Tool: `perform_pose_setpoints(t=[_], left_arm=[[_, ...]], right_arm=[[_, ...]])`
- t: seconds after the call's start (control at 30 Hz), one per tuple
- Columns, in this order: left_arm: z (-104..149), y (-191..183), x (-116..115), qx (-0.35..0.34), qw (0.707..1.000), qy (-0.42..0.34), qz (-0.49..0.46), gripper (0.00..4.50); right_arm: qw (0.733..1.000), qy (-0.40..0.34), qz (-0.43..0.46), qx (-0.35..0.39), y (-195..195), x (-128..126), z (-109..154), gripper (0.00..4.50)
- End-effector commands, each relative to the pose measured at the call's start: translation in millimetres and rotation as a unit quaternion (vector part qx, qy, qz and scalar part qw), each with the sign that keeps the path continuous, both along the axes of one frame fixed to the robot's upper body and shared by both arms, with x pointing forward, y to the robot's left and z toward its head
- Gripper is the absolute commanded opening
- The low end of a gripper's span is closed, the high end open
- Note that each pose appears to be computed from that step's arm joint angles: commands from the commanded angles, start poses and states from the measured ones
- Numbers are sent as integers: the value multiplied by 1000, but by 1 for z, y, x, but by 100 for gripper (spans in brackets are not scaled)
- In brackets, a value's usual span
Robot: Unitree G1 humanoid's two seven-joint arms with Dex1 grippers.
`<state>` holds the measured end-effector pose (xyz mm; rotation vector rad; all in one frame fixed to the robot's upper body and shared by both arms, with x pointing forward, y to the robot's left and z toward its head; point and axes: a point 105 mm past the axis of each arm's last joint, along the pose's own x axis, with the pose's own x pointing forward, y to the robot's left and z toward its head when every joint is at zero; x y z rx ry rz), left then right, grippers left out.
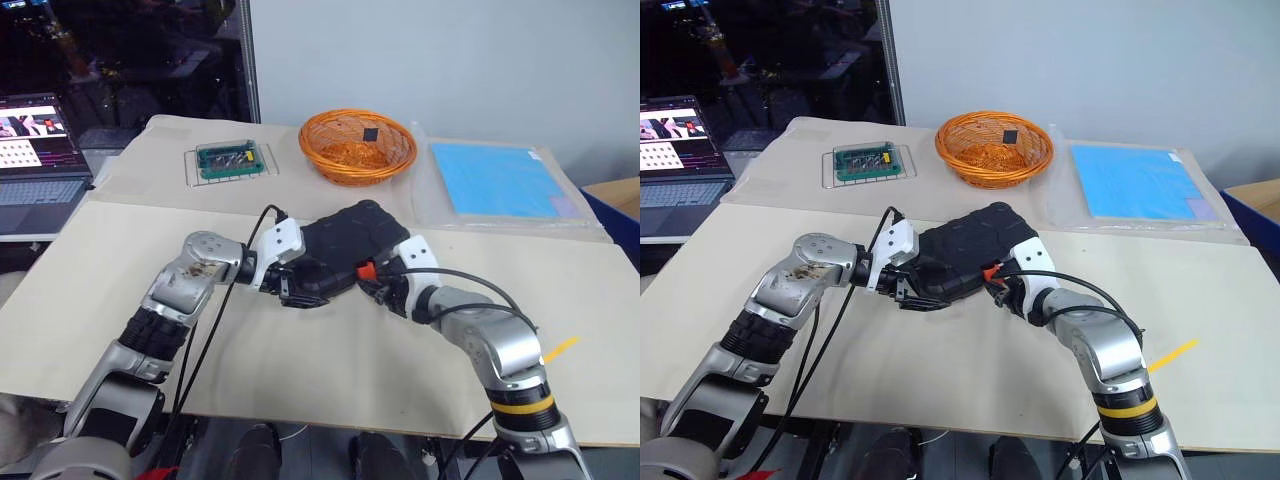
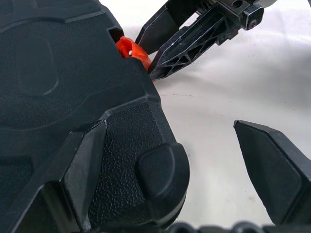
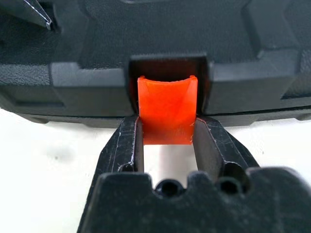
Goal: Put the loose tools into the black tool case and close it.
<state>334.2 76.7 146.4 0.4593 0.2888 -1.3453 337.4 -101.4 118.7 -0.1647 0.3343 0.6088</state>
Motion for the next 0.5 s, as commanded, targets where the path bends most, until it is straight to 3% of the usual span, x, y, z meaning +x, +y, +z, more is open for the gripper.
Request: perform_pose_setpoints(t=[0.03, 0.07, 0.3, 0.4, 0.5], left_arm=[[-19, 5, -2, 27, 999, 27, 12, 450], [-20, 6, -1, 26, 999, 27, 15, 450], [-21, 7, 0, 22, 999, 29, 26, 450], [-22, 8, 1, 24, 999, 28, 29, 450], [-22, 8, 2, 26, 999, 27, 30, 450]], right_arm=[[999, -54, 8, 2, 3, 2, 23, 271], [998, -54, 8, 2, -1, -3, 26, 312], [999, -34, 12, 21, -21, -32, 36, 312], [999, -14, 8, 51, -19, -33, 33, 245], [998, -1, -1, 66, -11, -23, 27, 137]])
